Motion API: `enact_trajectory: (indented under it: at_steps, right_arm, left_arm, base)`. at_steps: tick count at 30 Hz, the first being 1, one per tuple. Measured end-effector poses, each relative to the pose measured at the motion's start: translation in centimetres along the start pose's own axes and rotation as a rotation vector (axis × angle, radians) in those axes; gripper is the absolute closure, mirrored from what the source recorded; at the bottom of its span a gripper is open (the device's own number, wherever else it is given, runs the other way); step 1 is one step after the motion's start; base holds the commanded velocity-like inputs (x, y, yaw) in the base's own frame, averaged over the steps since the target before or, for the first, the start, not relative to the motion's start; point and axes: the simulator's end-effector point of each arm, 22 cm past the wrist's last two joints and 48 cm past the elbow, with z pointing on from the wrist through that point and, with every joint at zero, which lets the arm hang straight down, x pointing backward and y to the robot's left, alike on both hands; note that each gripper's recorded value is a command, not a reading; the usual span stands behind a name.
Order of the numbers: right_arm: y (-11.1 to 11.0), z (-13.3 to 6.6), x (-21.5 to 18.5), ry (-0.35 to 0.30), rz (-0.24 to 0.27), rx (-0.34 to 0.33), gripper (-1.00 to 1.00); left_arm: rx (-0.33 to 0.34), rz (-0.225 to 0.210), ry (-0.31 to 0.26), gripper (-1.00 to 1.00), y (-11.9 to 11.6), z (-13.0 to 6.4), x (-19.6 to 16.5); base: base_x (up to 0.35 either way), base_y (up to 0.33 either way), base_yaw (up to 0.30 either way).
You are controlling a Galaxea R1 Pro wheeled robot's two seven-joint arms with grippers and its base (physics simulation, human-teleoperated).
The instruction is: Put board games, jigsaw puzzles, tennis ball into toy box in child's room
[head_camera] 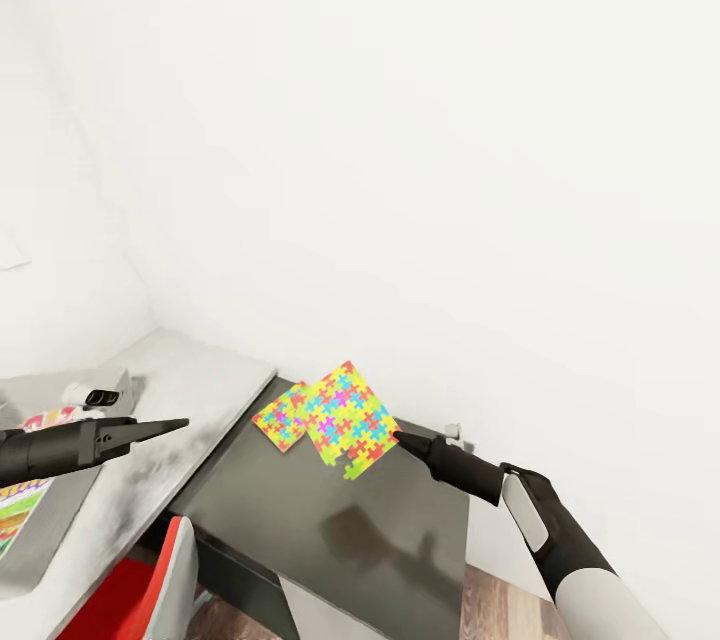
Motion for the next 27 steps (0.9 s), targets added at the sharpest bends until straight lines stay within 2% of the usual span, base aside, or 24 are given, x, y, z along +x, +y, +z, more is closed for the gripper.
enact_trajectory:
  at_steps: [27]
  right_arm:
    - [1.3, 0.3, -0.1, -0.001, -0.017, -0.016, 1.00]
  left_arm:
    - [0.005, 0.021, -0.006, -1.00, -1.0, -0.2, -0.4]
  base:
    - [0.000, 0.000, 0.262]
